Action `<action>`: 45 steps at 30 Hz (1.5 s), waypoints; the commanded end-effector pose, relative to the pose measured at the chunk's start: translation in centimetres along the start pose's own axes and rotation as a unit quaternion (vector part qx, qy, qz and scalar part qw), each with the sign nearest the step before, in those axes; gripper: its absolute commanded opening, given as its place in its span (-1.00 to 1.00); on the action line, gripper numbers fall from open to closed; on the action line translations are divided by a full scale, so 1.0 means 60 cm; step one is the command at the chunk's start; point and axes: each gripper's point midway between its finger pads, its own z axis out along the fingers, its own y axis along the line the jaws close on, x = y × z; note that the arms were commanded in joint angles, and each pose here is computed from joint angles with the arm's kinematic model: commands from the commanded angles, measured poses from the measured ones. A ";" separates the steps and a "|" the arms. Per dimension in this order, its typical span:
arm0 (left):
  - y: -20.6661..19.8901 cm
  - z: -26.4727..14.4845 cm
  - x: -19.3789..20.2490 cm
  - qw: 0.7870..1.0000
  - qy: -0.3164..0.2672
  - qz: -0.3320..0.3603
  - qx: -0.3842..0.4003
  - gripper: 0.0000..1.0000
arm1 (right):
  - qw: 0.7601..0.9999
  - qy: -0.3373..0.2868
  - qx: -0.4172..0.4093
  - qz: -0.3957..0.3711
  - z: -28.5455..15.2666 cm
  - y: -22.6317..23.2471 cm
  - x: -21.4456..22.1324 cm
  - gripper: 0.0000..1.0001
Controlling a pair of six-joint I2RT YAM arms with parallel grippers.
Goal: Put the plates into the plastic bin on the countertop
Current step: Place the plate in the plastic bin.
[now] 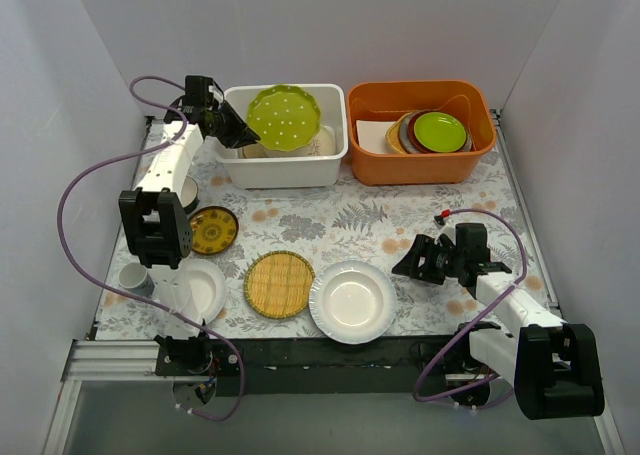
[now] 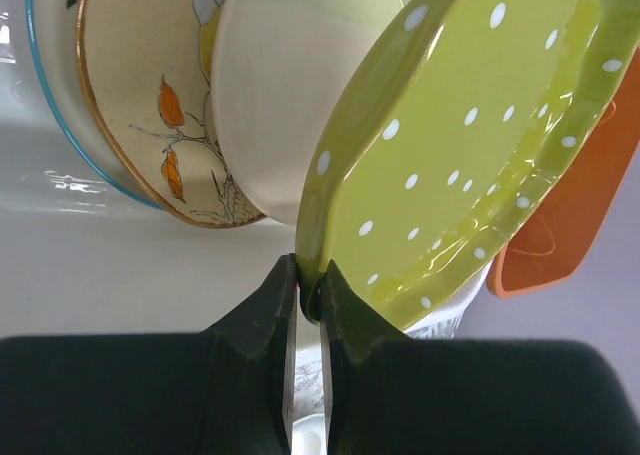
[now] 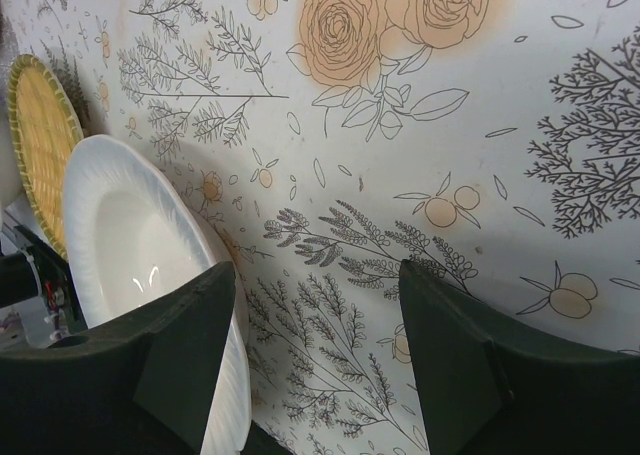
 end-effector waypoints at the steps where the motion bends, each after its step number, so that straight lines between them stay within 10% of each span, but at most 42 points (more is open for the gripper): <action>1: -0.092 -0.054 -0.061 0.994 -0.061 0.017 0.092 -1.00 | 1.000 0.003 0.008 -0.005 0.004 -0.013 0.013 0.50; 45: 0.037 0.101 -0.029 1.000 0.012 -0.011 0.011 -0.84 | 1.000 0.016 0.011 -0.003 0.010 -0.016 0.013 0.50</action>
